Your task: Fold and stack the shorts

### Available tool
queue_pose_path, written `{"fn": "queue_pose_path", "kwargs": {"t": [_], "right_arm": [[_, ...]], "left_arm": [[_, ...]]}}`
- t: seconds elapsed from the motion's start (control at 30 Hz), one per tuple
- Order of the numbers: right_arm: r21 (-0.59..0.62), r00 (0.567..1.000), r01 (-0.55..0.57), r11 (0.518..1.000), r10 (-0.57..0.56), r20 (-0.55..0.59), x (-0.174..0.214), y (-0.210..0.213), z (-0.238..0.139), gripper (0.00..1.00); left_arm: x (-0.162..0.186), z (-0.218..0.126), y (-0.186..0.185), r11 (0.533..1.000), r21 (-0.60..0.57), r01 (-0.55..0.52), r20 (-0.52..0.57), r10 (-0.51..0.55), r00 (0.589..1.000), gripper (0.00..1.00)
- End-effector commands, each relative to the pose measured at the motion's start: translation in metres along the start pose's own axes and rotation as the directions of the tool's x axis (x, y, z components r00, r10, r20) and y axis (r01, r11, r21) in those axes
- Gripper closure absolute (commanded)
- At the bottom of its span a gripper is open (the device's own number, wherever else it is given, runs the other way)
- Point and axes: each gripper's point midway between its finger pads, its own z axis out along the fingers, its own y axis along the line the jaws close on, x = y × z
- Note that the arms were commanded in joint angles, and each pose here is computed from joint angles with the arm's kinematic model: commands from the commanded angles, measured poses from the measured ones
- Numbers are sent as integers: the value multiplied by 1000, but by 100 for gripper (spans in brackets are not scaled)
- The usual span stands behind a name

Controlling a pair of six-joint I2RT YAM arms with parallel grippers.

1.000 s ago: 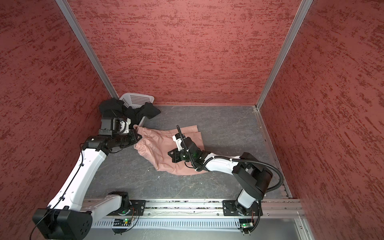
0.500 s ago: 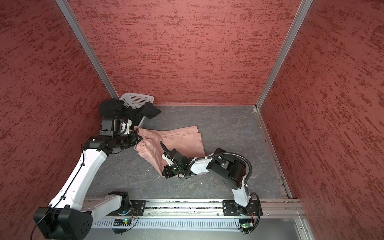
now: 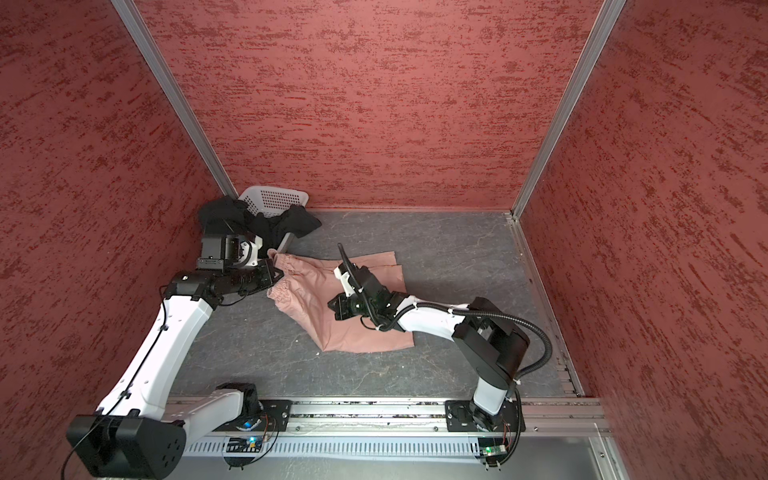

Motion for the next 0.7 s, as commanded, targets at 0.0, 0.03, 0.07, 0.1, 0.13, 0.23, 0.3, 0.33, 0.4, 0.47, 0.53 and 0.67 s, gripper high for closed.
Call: {"fn": "queue_pose_path", "kwargs": {"t": [0.0, 0.03, 0.07, 0.1, 0.13, 0.23, 0.3, 0.33, 0.4, 0.47, 0.53, 0.67], "right_arm": [[51, 998, 36, 998, -39, 56, -27, -20, 18, 100], [54, 997, 44, 998, -47, 56, -34, -23, 26, 100], [58, 997, 49, 997, -52, 57, -38, -27, 33, 100], [64, 997, 49, 997, -53, 54, -40, -33, 42, 100], [60, 998, 49, 997, -52, 47, -43, -37, 52, 100], [62, 999, 47, 997, -49, 18, -42, -48, 79, 100], [63, 999, 48, 997, -48, 5, -41, -53, 92, 100], [64, 999, 45, 997, -45, -2, -39, -55, 97, 100], [54, 999, 41, 998, -41, -9, -38, -57, 106, 100], [28, 998, 50, 998, -49, -30, -36, -51, 114, 100], [5, 997, 63, 998, -62, -43, -37, -45, 115, 100], [45, 993, 118, 992, -118, -15, -50, -38, 87, 90]], "left_arm": [[-12, -11, -8, 999, 22, -33, 40, 32, 999, 100], [-13, -11, -9, 999, 25, -36, 41, 35, 999, 100], [-13, -12, -10, 999, 27, -38, 42, 36, 998, 100], [-14, -13, -10, 999, 29, -40, 45, 38, 998, 100], [-15, -14, -11, 999, 30, -43, 47, 41, 998, 100], [-16, -16, -12, 998, 27, -50, 49, 49, 998, 100], [-16, -18, -11, 998, 17, -53, 49, 52, 997, 100], [-17, -20, -10, 998, 9, -54, 50, 54, 997, 100], [-19, -23, -7, 998, -11, -57, 57, 58, 997, 100], [-21, -25, -3, 998, -38, -53, 65, 55, 996, 100], [-23, -27, 1, 997, -60, -43, 70, 47, 996, 100], [-27, -31, 4, 996, -75, -46, 71, 52, 996, 100]]}}
